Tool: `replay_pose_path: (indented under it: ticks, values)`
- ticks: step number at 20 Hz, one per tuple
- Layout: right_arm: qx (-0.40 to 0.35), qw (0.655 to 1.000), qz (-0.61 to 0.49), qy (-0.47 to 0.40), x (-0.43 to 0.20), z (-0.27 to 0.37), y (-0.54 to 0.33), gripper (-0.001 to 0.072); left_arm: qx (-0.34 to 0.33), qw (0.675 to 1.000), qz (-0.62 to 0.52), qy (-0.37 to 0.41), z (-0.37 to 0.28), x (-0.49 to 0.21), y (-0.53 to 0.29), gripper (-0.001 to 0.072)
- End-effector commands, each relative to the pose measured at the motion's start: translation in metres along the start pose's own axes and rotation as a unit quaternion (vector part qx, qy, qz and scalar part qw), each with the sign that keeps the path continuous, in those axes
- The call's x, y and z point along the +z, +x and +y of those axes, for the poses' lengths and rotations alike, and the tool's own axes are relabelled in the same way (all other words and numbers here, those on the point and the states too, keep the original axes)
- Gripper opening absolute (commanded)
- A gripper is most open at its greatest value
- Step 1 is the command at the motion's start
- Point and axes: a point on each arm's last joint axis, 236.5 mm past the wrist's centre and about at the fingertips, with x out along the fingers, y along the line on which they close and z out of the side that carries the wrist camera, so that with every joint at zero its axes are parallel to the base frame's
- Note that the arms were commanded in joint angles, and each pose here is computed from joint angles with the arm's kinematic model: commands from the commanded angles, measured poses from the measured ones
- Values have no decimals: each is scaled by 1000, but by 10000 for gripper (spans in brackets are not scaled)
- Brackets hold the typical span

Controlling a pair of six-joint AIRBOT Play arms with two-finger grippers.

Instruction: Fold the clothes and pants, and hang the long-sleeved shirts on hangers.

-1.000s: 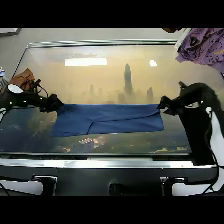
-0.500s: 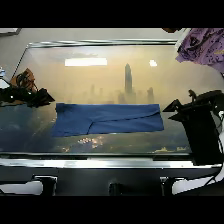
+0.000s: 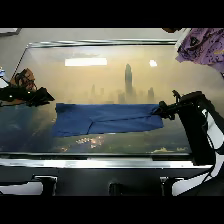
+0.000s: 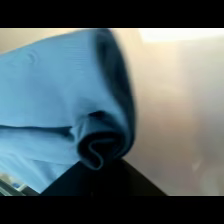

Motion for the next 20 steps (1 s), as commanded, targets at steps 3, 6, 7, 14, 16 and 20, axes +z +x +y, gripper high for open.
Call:
replay_pose_path:
  ticks: [3,6,7,14,16,20]
  values:
    - [-52,997,-56,7,5,20,-44,31,-17,999,19,20,-50,-15,31,21]
    - [-92,990,-102,-2,1,40,-97,31,-38,997,56,29,-104,-43,77,20]
    - [-105,987,-123,-3,0,47,-116,31,-56,995,68,37,-129,-57,96,21]
    - [-153,966,-206,-8,-26,87,-210,31,-211,972,100,-30,-299,-149,198,19]
    - [-150,963,-223,-20,-35,97,-223,31,-228,966,120,-27,-333,-182,219,19]
    - [-143,956,-253,-30,-49,113,-243,31,-264,953,148,-15,-388,-222,247,19]
